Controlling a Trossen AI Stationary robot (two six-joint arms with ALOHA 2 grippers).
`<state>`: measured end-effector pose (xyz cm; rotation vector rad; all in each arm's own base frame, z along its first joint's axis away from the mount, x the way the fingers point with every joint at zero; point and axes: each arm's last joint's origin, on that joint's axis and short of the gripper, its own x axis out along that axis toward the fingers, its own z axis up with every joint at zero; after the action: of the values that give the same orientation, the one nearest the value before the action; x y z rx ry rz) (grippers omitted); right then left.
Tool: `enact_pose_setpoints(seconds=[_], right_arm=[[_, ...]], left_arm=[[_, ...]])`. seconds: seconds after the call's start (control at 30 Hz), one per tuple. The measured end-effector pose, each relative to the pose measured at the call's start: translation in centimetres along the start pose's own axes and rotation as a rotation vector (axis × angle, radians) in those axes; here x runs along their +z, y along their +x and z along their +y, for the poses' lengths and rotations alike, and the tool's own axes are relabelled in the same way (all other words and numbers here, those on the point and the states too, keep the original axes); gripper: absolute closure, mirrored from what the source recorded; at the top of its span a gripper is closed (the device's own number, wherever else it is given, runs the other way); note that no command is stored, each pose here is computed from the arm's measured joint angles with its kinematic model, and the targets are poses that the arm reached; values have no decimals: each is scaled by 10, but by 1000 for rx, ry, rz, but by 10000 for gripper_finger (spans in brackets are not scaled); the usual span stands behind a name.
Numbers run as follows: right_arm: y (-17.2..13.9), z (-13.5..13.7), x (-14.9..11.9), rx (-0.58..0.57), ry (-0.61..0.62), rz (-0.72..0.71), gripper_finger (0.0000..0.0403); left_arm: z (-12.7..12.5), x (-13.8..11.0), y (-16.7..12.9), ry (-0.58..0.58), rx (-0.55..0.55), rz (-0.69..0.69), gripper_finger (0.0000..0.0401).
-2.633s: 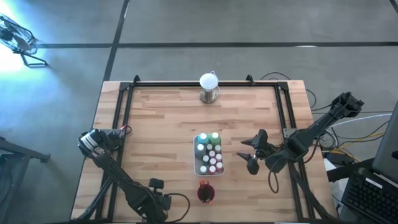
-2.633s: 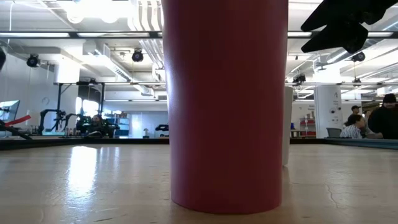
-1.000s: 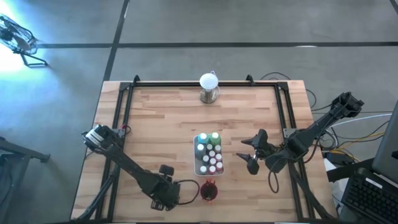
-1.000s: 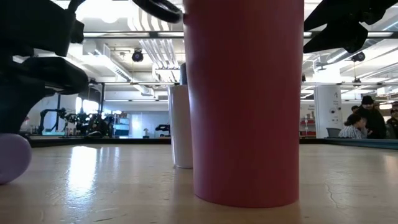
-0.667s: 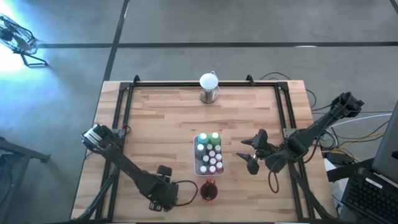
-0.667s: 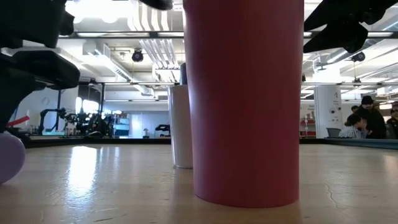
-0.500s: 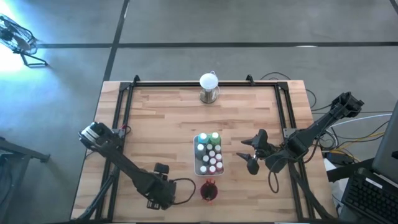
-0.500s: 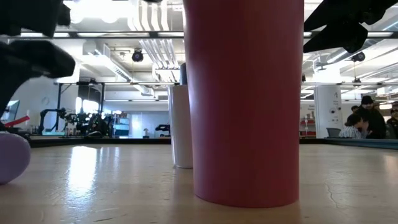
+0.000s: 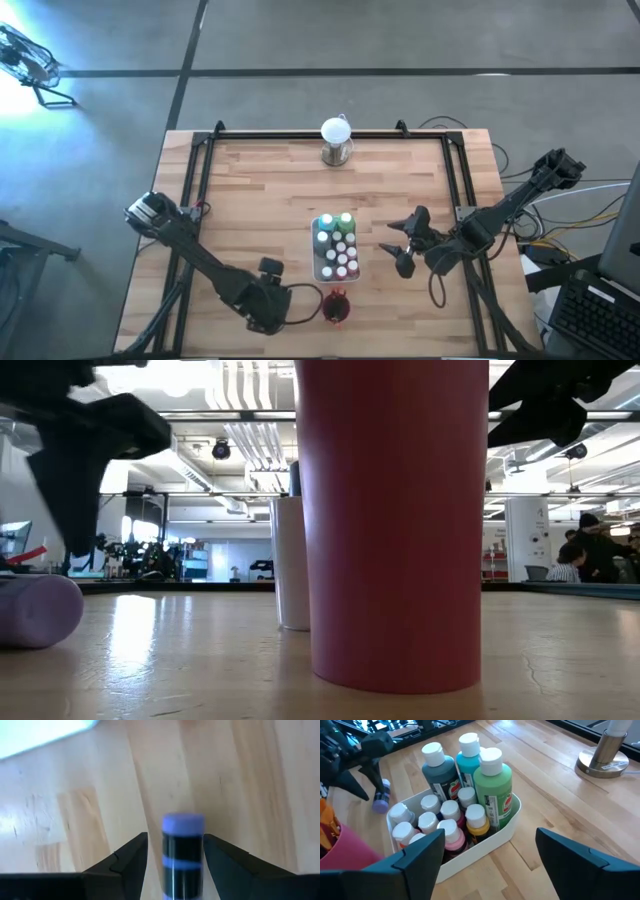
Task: Pick & Place Paint Supplies
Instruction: Put the purple paint bottle into the white bin
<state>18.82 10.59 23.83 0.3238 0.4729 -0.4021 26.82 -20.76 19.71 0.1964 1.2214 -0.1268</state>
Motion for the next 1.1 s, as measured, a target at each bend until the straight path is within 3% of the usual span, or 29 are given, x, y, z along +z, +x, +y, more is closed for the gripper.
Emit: enact_pose_setpoints(seconds=[0.43,1.1], right_arm=[[1,-1,1,-5,7,-1,74],[1,-1,1,-5,4,-1,133]], left_arm=[[2,5,16,-18,-31,22,204],[-1,4,34,-47,-36,64,204]])
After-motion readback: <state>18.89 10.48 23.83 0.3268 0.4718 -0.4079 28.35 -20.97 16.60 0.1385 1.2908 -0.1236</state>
